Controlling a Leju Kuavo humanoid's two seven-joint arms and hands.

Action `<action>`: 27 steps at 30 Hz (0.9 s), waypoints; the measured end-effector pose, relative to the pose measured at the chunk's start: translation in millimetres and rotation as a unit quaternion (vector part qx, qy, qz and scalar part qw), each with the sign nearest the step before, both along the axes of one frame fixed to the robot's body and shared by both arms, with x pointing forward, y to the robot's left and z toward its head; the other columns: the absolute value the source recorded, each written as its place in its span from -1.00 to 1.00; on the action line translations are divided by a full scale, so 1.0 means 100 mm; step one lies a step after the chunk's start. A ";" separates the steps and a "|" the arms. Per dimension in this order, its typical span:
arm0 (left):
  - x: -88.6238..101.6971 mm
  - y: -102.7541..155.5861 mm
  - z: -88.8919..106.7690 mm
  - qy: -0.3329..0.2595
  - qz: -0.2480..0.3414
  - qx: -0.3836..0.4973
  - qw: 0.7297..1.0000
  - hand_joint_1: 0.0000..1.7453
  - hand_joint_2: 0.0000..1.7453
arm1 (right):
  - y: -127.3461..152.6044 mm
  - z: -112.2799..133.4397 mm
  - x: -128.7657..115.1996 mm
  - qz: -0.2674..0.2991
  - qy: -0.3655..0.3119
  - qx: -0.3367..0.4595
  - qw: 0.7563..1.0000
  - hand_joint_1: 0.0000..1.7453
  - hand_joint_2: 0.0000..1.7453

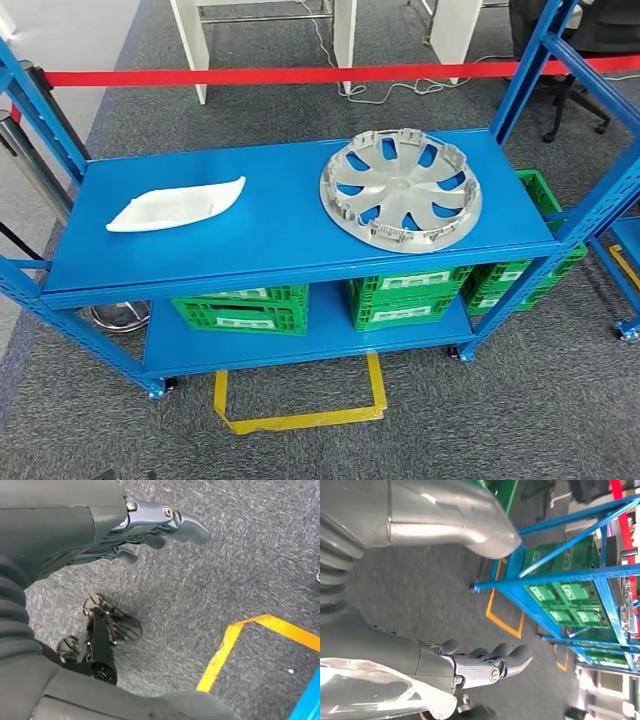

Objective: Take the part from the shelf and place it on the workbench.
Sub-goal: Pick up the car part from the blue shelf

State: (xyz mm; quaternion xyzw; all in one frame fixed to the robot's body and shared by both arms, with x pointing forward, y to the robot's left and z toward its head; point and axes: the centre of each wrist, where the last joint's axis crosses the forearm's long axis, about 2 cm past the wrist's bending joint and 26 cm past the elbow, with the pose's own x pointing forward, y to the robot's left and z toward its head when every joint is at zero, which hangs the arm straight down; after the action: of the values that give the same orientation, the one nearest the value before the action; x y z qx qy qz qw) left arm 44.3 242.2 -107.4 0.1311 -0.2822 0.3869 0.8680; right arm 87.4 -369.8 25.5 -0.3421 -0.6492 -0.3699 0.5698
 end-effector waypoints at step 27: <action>0.30 0.12 0.04 -0.016 -0.049 0.103 0.993 -1.00 -1.00 | 0.72 1.34 0.31 0.128 -0.135 -0.279 0.942 -1.00 1.00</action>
State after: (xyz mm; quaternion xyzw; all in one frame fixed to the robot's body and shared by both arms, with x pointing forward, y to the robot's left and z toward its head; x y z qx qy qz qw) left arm 73.9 254.6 -103.5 0.1995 -0.3407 0.3152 0.8630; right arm 118.9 -298.2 159.1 -0.3479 -0.8360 -0.1400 0.4006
